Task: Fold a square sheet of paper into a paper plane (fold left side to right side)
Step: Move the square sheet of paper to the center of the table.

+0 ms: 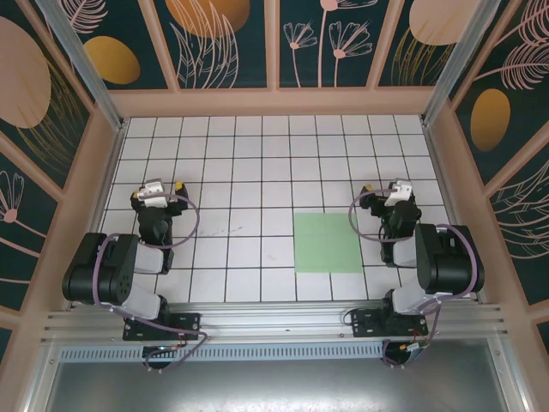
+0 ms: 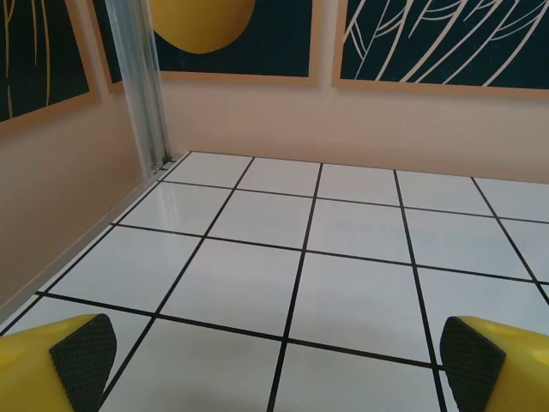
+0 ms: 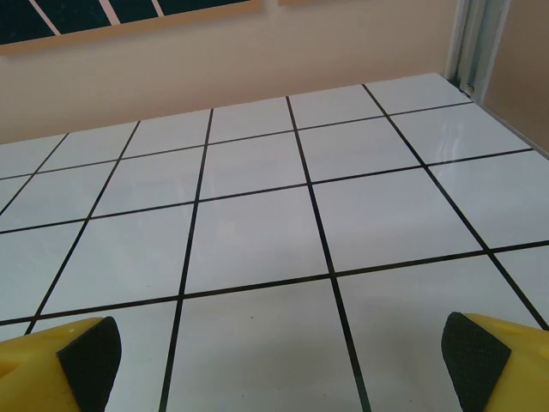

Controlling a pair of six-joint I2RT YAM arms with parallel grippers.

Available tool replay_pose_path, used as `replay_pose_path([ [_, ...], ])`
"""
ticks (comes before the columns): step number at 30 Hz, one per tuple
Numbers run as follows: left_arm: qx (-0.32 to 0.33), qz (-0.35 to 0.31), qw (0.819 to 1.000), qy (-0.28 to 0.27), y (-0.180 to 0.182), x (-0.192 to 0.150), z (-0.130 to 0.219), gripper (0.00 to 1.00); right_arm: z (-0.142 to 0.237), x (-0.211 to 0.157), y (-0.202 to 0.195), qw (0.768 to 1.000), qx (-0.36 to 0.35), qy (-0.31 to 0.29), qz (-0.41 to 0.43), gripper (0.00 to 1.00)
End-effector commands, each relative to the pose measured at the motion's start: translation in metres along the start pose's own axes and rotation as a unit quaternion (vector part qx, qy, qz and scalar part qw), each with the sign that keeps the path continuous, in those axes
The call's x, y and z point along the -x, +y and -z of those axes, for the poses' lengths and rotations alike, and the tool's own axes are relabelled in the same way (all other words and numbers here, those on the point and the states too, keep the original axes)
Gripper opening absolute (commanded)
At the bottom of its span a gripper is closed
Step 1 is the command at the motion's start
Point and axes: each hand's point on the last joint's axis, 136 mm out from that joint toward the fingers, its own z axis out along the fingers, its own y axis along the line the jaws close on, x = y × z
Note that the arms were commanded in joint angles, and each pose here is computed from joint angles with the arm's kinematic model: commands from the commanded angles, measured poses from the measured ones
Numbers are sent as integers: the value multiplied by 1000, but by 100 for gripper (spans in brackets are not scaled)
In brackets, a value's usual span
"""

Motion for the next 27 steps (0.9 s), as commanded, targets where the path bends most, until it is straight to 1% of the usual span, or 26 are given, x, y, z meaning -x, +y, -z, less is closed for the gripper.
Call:
replay_pose_path([
  [1,6,9,1000,-6,3,4,-2,99,-1,15,5,1000,13,-27,8,99],
  [22,9,10,1000,-9,4,5,-1,99,-1,16,5,999,14,-28,6,99],
  [25,22,19,999,-22,10,12,5,99,-3,22,-4,1000,-13,-24,-8,99],
  [27,26,20,999,-28,12,22,10,99,-4,32,-2,1000,-12,-14,-4,99],
])
